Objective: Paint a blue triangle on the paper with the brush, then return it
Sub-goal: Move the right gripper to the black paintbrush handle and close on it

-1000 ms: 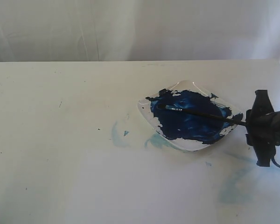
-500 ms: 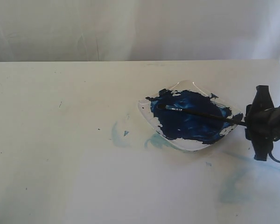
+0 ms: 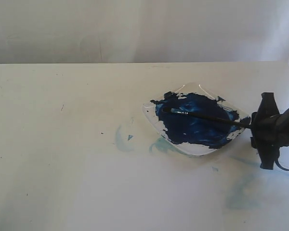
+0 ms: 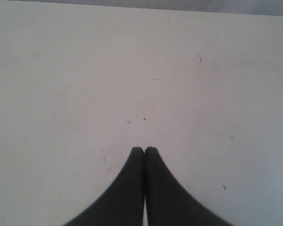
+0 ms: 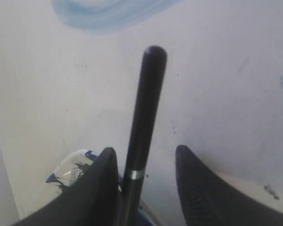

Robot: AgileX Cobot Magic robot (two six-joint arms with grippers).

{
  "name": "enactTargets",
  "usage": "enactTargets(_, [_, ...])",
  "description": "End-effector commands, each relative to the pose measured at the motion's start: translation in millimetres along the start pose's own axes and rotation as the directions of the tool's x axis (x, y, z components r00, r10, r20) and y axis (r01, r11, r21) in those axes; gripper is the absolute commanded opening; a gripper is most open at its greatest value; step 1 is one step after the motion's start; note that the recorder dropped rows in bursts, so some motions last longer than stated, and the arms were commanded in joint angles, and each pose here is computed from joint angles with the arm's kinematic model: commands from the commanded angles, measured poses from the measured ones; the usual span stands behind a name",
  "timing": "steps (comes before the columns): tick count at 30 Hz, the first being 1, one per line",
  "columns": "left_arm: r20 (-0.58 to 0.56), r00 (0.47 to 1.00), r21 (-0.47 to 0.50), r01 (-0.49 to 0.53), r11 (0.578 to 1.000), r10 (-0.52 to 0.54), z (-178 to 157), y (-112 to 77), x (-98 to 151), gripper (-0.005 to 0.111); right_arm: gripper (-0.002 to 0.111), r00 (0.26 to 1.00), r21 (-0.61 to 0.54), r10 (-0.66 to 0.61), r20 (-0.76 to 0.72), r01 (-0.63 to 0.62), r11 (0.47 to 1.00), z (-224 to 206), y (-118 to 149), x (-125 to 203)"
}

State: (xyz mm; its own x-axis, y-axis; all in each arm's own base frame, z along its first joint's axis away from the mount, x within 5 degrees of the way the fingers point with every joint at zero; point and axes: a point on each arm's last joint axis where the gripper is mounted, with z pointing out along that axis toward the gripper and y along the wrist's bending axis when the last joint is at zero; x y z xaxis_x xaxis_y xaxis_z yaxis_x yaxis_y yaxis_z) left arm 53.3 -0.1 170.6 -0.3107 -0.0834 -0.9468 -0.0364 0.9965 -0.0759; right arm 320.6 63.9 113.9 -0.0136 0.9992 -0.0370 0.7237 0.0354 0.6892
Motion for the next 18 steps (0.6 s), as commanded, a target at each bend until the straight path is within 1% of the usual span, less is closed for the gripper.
enactTargets(1, [0.008, 1.000, 0.009, 0.004, 1.000, -0.004, -0.2, -0.5, -0.2, 0.000, 0.038, 1.000, -0.005, 0.003, 0.001, -0.003, 1.000, 0.4, 1.3, -0.2])
enactTargets(13, [0.008, 1.000, 0.009, 0.004, 1.000, -0.004, -0.2, -0.5, -0.2, 0.000, 0.037, 1.000, -0.019, 0.003, 0.012, -0.003, 1.000, 0.3, 2.2, -1.2])
enactTargets(15, [0.008, 1.000, 0.009, 0.004, 1.000, -0.004, -0.2, -0.5, -0.2, 0.000, 0.032, 1.000, -0.023, 0.003, 0.014, -0.003, 1.000, 0.3, 2.6, -1.4])
enactTargets(18, [0.008, 1.000, 0.009, 0.004, 1.000, -0.004, -0.2, -0.5, -0.2, 0.000, 0.022, 1.000, -0.023, 0.003, 0.014, -0.003, 1.000, 0.3, 2.6, -1.4])
